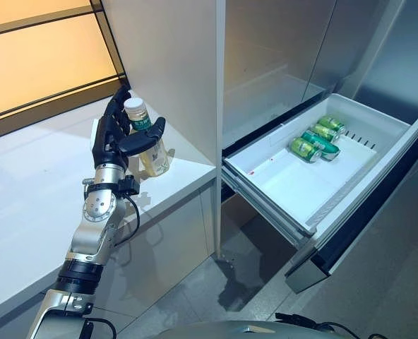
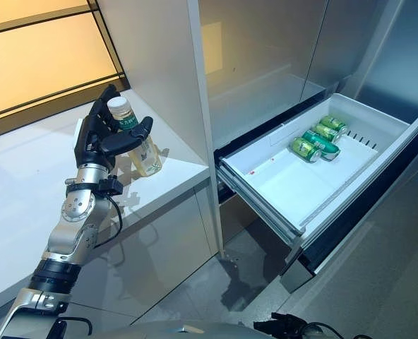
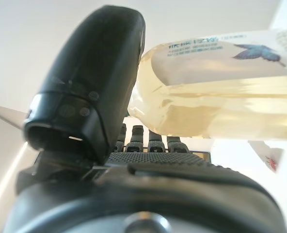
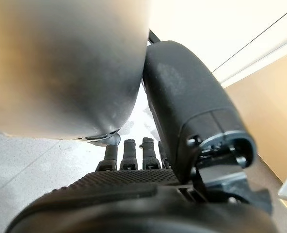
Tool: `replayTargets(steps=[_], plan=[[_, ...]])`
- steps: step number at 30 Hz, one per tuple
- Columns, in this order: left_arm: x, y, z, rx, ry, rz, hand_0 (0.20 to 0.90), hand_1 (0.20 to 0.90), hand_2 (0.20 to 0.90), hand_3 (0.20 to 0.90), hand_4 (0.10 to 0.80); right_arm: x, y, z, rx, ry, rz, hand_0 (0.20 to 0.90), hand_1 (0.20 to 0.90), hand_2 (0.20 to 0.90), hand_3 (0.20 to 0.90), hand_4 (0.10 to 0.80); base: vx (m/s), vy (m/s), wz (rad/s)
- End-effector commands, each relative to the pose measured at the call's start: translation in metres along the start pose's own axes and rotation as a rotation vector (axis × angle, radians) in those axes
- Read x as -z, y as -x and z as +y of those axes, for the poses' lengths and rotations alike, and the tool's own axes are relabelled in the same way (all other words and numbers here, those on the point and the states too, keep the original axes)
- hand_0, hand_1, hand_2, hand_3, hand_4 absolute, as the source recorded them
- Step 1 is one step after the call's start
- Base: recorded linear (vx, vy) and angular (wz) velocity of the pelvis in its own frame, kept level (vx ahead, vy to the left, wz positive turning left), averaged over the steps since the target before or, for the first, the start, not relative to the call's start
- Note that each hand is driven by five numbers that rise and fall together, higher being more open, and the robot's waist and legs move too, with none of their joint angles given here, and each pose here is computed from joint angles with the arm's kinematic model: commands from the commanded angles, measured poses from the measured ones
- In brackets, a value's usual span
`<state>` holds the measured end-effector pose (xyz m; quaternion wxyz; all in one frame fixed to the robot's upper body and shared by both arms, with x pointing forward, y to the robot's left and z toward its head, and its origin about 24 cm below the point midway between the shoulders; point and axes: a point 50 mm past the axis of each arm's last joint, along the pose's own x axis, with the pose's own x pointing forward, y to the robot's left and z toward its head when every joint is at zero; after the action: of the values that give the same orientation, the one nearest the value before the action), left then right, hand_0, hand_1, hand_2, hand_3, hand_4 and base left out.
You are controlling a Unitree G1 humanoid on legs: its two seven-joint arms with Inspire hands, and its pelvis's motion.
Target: Put drinks into fridge and close the fridge
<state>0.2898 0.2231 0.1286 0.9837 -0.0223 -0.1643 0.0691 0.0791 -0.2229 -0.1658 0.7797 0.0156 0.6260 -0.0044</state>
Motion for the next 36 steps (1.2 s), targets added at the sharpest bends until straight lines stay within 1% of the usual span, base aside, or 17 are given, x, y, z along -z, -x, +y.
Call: replayTargets(steps=[1, 16, 23, 24, 25, 26, 33, 36], plan=[[-0.018, -0.014, 0.004, -0.013, -0.046, -0.109, 0.9, 0.9, 0.9, 0.9, 0.8, 0.001, 0.001, -0.005, 0.004, 0.021, 0.015, 0.9, 0.9, 0.9, 0.9, 0.8, 0.0, 0.006, -0.04], [-0.014, -0.02, 0.01, -0.06, -0.103, -0.081, 0.9, 0.9, 0.9, 0.9, 0.8, 0.001, 0.002, -0.006, 0.003, 0.024, 0.014, 0.9, 0.9, 0.9, 0.9, 0.8, 0.0, 0.002, -0.02], [-0.017, -0.024, 0.011, -0.081, -0.07, -0.102, 0.9, 0.9, 0.9, 0.9, 0.8, 0.002, 0.002, -0.005, 0.004, 0.023, 0.016, 0.9, 0.9, 0.9, 0.9, 0.8, 0.0, 0.0, 0.0], [-0.018, -0.024, 0.011, -0.081, -0.051, -0.11, 0.627, 0.627, 0.627, 0.582, 0.482, 0.002, 0.001, -0.005, 0.003, 0.023, 0.015, 0.9, 0.9, 0.9, 0.9, 0.8, 0.0, 0.0, 0.0], [-0.019, -0.024, 0.01, -0.081, -0.036, -0.118, 0.538, 0.538, 0.538, 0.477, 0.377, 0.002, 0.001, -0.004, 0.004, 0.023, 0.016, 0.9, 0.9, 0.9, 0.9, 0.8, 0.0, 0.0, 0.0], [-0.02, -0.024, 0.009, -0.08, -0.017, -0.129, 0.3, 0.3, 0.3, 0.2, 0.1, 0.002, 0.001, -0.004, 0.004, 0.023, 0.017, 0.9, 0.9, 0.9, 0.9, 0.8, 0.0, 0.0, 0.0], [-0.032, -0.02, 0.001, -0.026, 0.155, -0.22, 0.3, 0.3, 0.3, 0.2, 0.1, -0.003, 0.001, -0.002, -0.013, 0.006, -0.032, 0.9, 0.9, 0.9, 0.9, 0.8, 0.0, 0.0, 0.0], [-0.044, -0.018, -0.004, 0.022, 0.249, -0.279, 0.3, 0.3, 0.3, 0.2, 0.1, -0.019, 0.002, 0.004, -0.046, 0.032, -0.125, 0.9, 0.9, 0.9, 0.9, 0.8, 0.0, 0.0, 0.0]])
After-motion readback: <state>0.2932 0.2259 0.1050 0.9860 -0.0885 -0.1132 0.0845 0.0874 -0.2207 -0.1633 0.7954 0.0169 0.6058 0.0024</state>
